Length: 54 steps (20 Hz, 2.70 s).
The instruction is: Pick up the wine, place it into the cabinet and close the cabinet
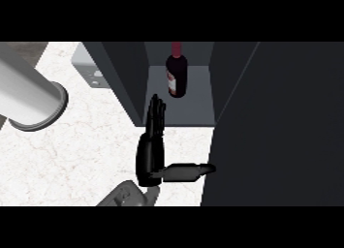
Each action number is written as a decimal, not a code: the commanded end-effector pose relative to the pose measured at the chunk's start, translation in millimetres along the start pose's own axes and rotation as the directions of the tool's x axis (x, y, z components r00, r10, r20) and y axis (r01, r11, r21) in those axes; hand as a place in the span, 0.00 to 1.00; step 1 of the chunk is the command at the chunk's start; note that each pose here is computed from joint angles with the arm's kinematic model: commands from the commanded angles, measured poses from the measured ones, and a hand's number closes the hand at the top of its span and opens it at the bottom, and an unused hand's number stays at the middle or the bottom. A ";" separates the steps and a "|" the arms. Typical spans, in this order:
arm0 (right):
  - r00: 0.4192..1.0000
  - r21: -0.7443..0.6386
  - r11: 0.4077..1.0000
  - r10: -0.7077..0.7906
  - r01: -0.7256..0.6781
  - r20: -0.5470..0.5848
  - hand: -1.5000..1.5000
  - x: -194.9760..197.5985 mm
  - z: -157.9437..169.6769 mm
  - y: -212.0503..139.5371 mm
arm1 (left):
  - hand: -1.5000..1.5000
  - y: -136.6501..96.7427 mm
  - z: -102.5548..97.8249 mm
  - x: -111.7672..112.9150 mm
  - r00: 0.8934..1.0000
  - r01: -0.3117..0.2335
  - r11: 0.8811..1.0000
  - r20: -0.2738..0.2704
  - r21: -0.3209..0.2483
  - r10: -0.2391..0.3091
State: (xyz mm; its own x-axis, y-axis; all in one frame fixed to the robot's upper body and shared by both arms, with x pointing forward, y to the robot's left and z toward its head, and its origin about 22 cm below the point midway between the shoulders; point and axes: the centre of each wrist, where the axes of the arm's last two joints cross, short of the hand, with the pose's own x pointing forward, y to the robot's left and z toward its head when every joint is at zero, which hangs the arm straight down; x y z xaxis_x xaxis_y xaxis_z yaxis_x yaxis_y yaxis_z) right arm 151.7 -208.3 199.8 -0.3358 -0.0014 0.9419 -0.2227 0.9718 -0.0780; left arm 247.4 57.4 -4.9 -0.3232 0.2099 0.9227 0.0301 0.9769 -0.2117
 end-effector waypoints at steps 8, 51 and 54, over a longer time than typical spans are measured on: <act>0.999 0.036 0.999 -0.032 0.031 0.021 0.00 11.0 18.9 5.0 | 0.00 28.5 58.6 59.7 0.999 -0.025 0.998 0.035 0.061 0.023; 0.974 0.551 0.807 -0.138 0.214 -0.177 1.00 15.6 34.8 118.6 | 0.00 232.7 64.9 173.8 0.999 0.012 1.000 0.054 -0.029 -0.010; 0.966 0.543 0.802 -0.162 0.248 -0.201 1.00 9.3 35.3 132.3 | 0.00 239.8 52.6 185.5 0.998 -0.004 0.999 0.058 -0.047 0.007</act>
State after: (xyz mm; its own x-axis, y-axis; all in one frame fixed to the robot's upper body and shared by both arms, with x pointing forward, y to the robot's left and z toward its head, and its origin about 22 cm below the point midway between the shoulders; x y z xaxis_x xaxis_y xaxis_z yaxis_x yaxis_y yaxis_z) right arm 109.6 -114.2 185.0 -0.0757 -0.0613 0.9952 -0.6739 0.7388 -0.0058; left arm 141.9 313.0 81.8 -0.3761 0.2102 0.9024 0.0585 0.9774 -0.2033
